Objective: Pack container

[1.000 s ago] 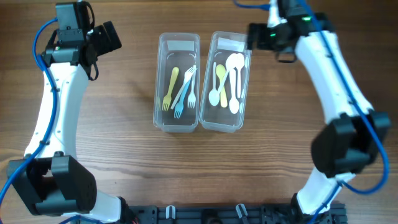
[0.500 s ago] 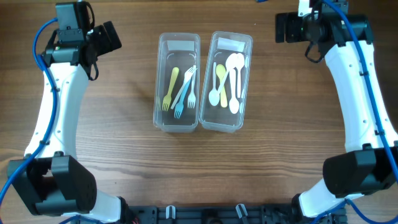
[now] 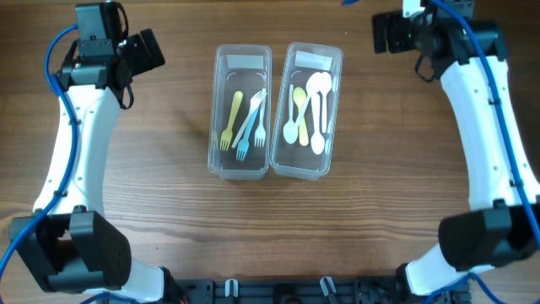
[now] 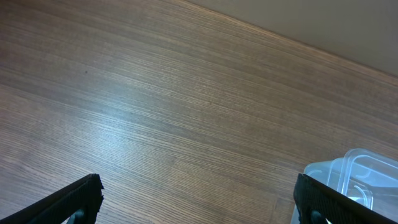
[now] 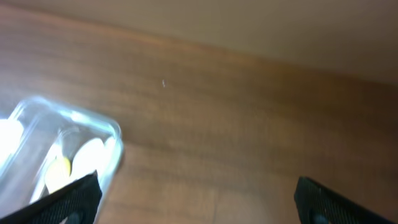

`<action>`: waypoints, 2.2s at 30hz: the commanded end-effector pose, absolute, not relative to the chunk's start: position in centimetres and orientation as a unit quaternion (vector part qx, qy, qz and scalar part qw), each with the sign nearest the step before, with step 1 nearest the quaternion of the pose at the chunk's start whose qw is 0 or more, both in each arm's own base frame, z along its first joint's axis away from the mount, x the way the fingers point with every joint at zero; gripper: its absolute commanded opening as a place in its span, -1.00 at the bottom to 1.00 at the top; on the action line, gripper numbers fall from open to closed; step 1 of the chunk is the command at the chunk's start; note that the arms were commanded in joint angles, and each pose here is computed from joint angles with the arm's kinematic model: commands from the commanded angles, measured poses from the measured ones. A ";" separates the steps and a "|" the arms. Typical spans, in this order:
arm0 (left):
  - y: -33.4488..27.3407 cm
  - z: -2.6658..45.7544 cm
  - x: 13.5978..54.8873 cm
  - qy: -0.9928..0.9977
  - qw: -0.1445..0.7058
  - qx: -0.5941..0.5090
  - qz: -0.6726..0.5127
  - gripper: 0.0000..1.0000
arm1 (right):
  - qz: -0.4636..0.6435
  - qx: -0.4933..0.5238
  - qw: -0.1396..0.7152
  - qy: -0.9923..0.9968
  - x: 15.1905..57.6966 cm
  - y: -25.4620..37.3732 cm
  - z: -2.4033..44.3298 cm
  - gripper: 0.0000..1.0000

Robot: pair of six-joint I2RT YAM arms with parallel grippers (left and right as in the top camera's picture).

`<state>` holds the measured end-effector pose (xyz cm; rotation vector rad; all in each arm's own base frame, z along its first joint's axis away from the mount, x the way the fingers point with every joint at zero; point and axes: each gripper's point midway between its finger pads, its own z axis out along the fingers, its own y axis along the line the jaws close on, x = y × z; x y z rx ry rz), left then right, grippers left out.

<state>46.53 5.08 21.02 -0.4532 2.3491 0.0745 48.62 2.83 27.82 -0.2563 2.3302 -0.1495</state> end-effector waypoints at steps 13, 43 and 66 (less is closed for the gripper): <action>5.3 22.3 46.6 0.906 0.380 -0.186 0.027 1.00 | -0.010 -0.136 0.683 0.718 23.9 3.7 53.0 0.99; 5.3 22.3 46.6 0.906 0.380 -0.186 0.027 1.00 | 0.033 -0.020 0.730 0.682 24.7 2.0 21.1 1.00; 5.3 22.3 46.6 0.906 0.380 -0.186 0.027 0.99 | -0.026 -0.067 0.718 0.692 24.6 1.1 18.3 0.99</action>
